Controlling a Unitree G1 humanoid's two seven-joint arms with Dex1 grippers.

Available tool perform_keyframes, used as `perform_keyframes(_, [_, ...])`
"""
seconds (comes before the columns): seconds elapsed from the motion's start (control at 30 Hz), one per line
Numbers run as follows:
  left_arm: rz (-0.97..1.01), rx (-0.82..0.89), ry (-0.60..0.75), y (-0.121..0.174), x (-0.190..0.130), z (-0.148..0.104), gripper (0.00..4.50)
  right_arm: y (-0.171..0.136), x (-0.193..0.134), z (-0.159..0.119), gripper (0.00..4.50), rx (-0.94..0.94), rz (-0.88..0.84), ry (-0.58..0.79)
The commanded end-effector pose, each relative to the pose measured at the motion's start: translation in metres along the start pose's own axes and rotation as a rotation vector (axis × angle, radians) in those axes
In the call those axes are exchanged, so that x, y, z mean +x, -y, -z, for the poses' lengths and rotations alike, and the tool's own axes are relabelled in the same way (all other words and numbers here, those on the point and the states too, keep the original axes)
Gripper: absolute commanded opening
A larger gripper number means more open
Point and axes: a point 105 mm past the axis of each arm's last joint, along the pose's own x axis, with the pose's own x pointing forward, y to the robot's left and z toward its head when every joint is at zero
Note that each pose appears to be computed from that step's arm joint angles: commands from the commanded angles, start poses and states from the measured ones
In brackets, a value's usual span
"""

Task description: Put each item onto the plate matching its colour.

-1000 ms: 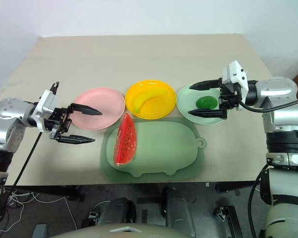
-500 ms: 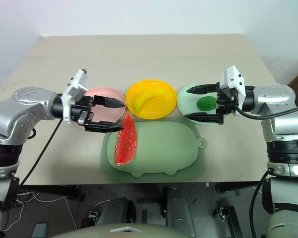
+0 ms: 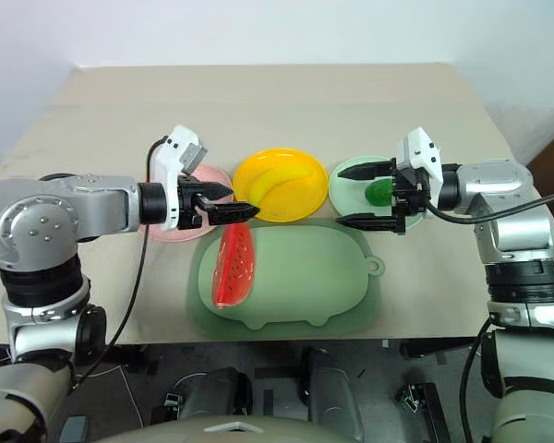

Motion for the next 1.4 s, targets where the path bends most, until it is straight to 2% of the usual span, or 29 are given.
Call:
perform_keyframes(0.03, [-0.052, 0.030, -0.010, 0.003, -0.003, 0.001, 4.50, 0.002, 0.001, -0.012, 4.46, -0.038, -0.003, 0.027])
perform_keyframes(0.4, [-0.028, -0.088, -0.107, 0.024, 0.003, 0.024, 4.50, 0.000, 0.008, -0.012, 4.46, -0.040, -0.017, 0.043])
perform_keyframes(0.57, [-0.125, -0.120, -0.231, 0.030, 0.003, 0.049, 4.50, -0.002, 0.009, -0.012, 4.46, -0.038, -0.013, 0.050])
perform_keyframes(1.03, [-0.229, -0.228, -0.301, 0.027, 0.025, 0.072, 4.50, -0.008, 0.011, -0.014, 4.46, -0.031, -0.016, 0.069])
perform_keyframes(1.4, [-0.254, -0.302, -0.329, 0.028, 0.035, 0.082, 4.50, -0.036, 0.003, 0.000, 4.46, -0.050, -0.177, -0.005])
